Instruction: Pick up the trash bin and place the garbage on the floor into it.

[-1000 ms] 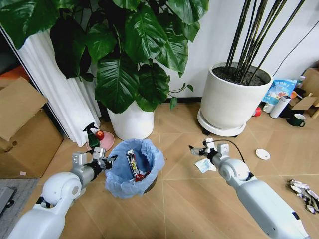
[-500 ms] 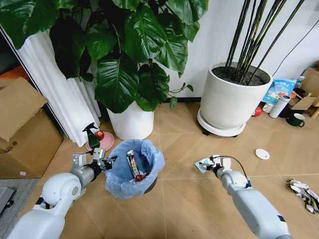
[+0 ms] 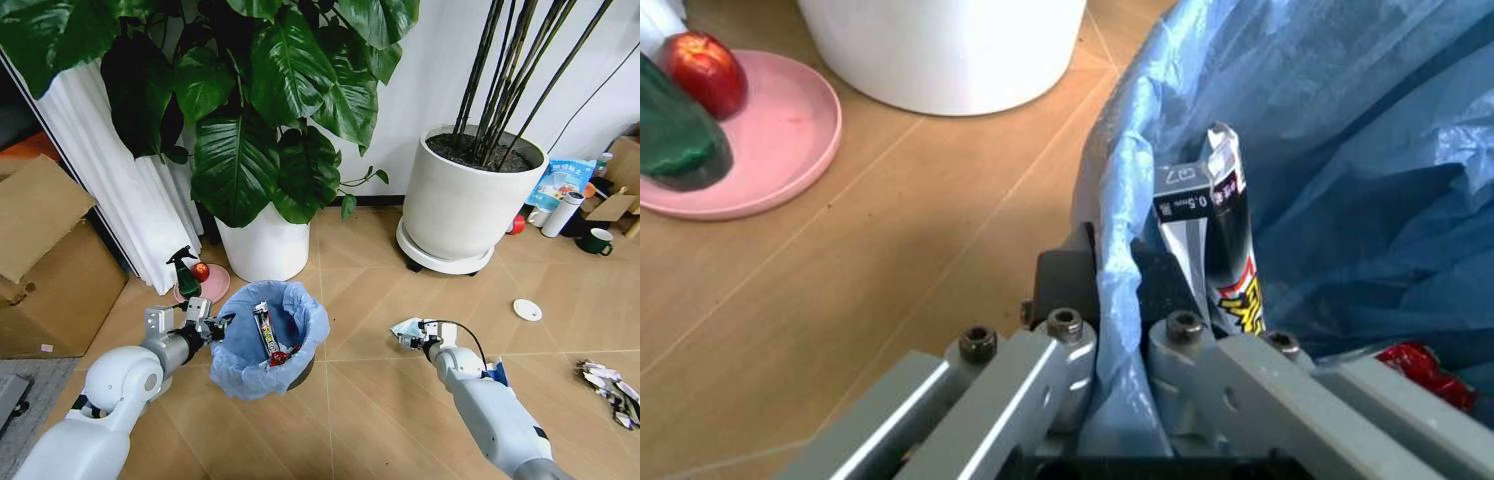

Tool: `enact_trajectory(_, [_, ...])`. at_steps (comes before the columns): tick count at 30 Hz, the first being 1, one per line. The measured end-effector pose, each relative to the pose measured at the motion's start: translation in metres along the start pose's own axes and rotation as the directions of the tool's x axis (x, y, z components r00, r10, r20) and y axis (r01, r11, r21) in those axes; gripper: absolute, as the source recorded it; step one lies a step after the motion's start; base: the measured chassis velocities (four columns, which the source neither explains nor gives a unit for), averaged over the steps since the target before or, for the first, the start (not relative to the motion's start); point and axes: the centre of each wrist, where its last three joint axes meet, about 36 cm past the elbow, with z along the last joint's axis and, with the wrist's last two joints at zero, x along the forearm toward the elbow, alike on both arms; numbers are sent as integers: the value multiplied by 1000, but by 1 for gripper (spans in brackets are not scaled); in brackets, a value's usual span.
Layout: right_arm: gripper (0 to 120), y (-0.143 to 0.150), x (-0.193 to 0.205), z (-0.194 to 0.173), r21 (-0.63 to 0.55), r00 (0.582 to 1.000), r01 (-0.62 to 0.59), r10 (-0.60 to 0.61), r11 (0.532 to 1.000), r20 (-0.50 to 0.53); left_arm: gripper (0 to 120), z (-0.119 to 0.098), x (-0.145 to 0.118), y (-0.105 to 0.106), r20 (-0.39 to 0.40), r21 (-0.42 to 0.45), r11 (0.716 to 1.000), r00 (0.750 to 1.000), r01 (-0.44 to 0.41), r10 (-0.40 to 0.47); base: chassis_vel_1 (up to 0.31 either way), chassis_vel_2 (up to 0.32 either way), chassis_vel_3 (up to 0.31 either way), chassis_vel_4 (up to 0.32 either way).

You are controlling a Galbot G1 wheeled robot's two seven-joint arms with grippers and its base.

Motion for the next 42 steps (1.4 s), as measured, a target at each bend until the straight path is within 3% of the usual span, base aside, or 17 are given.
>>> enact_trajectory(9, [57, -3, -1, 4, -21, 1000, -2, 2, 1000, -2, 0, -1, 1, 1, -1, -5, 1000, 1000, 0, 0, 0, 0, 0, 0])
enact_trajectory(12, [41, -6, -2, 6, -32, 1000, -6, 6, 999, -7, 0, -2, 2, 0, 1, -7, 1000, 1000, -3, 3, 0, 0, 0, 0])
enact_trajectory(17, [30, -10, -2, 7, -40, 1000, -9, 9, 999, -8, 0, -1, 3, 0, 0, -8, 1000, 1000, -4, 4, 0, 0, 0, 0])
enact_trajectory(24, [0, -16, -2, 9, -53, 1000, -14, 14, 998, -5, 0, -2, 4, 0, -1, -11, 1000, 1000, -2, 2, 0, 0, 0, 0])
enact_trajectory(34, [0, -18, 0, 13, -48, 1000, 1, 0, 999, 12, 0, -2, 5, -1, 0, -11, 1000, 1000, -6, 6, 0, 0, 0, 0])
enact_trajectory(42, [0, -15, 13, 9, 16, 994, 7, -8, 1000, 106, 0, -1, 6, -2, -1, -11, 1000, 1000, -6, 6, 0, 0, 0, 0])
